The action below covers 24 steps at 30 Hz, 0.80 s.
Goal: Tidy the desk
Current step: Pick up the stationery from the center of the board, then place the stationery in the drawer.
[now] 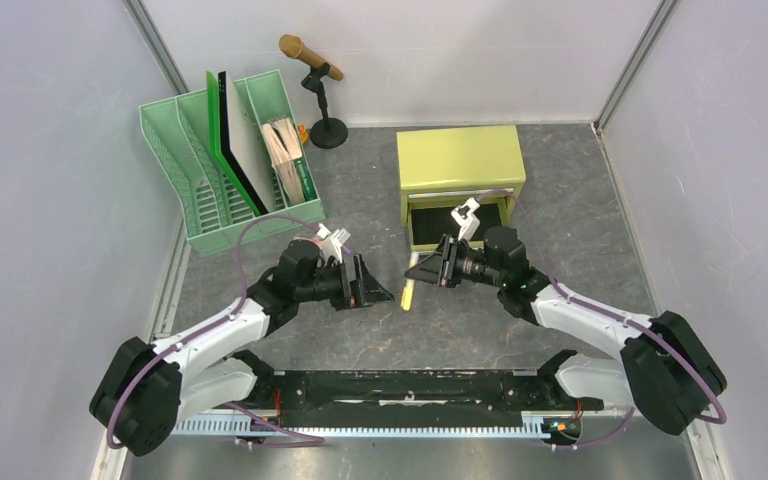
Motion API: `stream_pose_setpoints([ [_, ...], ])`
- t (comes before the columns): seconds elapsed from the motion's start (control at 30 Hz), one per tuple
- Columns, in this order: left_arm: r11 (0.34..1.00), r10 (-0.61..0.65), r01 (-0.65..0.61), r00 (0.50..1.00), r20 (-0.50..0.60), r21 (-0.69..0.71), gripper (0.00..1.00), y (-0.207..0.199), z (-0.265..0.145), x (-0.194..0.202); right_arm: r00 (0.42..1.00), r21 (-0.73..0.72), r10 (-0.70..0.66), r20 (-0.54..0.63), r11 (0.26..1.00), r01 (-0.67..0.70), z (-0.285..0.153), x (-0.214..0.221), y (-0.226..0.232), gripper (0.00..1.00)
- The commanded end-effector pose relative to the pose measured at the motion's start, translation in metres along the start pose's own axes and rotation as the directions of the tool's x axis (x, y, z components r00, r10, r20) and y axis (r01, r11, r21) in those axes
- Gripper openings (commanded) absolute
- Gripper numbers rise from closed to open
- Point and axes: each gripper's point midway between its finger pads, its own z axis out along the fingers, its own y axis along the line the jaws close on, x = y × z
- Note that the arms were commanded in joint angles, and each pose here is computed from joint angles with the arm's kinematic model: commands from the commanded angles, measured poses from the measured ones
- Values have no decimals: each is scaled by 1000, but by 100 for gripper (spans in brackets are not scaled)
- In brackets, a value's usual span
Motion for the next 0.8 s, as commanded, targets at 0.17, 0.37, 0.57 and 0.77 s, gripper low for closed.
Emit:
stream_pose_setpoints([
  [0.17,919,66,-91,995,-79,-382,100,55,-17,-6,990,125,-93,102,989,80,-22,-39,-22,2],
  [0.37,766,146,-216,976,-164,-605,100,76,-49,-27,986,179,-94,141,981,68,-38,-56,-41,2],
  [0.57,571,240,-234,964,-113,-787,100,76,-91,-70,977,218,-79,198,975,35,-52,-78,-55,2],
  [0.77,430,350,-101,934,63,-897,100,71,-139,-103,963,245,-46,264,969,-20,-60,-95,-65,1],
])
